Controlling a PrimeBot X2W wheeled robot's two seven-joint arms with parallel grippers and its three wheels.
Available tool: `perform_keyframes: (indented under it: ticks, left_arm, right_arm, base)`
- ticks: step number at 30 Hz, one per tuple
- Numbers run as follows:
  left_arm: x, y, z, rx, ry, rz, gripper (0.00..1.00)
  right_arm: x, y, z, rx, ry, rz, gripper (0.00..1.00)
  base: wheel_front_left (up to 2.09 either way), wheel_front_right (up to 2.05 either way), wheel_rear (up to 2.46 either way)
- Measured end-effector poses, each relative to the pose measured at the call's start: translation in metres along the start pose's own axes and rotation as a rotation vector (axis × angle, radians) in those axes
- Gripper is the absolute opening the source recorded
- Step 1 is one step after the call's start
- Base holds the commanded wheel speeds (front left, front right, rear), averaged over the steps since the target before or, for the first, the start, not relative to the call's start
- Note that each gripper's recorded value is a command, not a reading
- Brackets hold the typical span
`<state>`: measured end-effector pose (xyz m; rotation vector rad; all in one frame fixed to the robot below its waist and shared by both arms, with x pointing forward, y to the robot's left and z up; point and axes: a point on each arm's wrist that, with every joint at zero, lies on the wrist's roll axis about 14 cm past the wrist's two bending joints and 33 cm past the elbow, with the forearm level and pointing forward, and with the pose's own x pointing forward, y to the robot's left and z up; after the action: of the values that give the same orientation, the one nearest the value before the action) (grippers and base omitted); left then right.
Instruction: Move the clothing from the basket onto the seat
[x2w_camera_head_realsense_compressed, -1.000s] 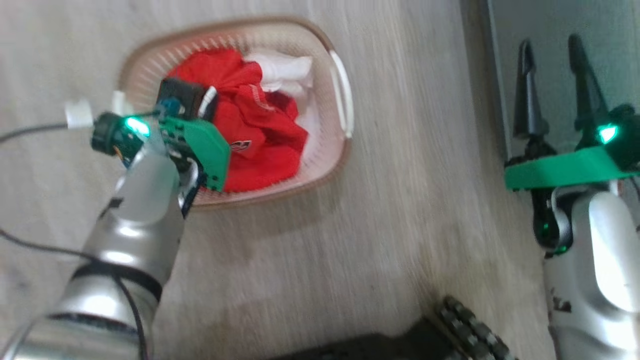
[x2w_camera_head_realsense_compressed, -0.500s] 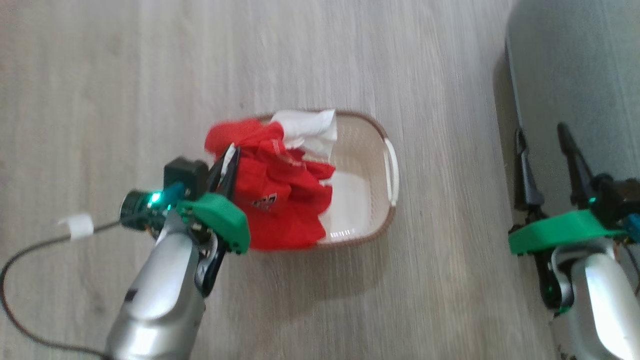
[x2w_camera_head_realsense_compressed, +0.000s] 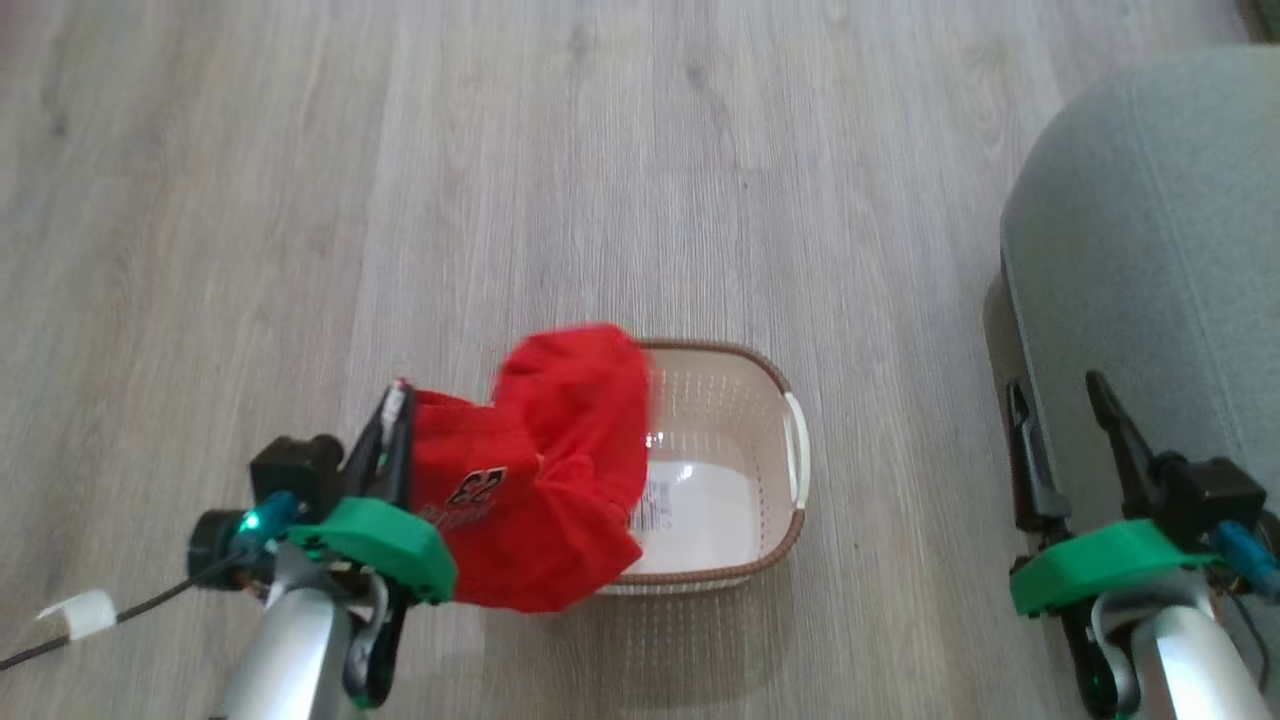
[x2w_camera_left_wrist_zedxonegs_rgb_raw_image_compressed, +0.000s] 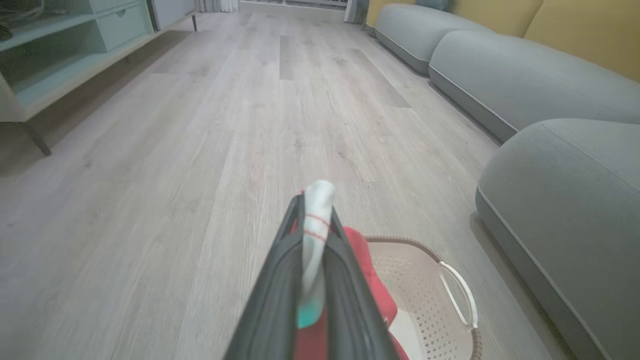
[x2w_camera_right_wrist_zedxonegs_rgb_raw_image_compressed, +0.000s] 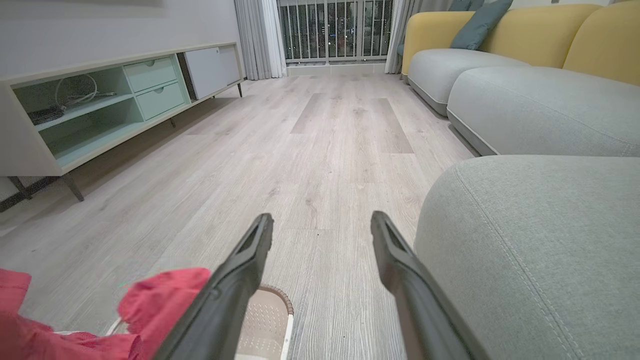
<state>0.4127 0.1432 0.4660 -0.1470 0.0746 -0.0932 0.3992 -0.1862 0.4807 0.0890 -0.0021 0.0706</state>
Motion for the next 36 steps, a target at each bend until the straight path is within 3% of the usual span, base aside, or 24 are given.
perform_keyframes:
  ticks: [27, 32, 36]
  left_arm:
    - [-0.015, 0.006, 0.026, 0.013, -0.068, 0.020, 0.00]
    - [-0.015, 0.003, 0.030, 0.018, -0.072, 0.009, 0.00]
    - [-0.016, -0.009, 0.033, 0.021, -0.072, -0.036, 0.00]
  right_arm:
    - [-0.009, 0.011, 0.009, -0.007, -0.022, 0.035, 1.00]
    - [-0.011, 0.031, 0.005, -0.033, -0.006, 0.116, 1.00]
    - [-0.015, 0.074, -0.002, -0.036, 0.020, 0.267, 1.00]
  base:
    - [0.00, 0.00, 0.00]
    - [0.00, 0.00, 0.00]
    - [0.00, 0.00, 0.00]
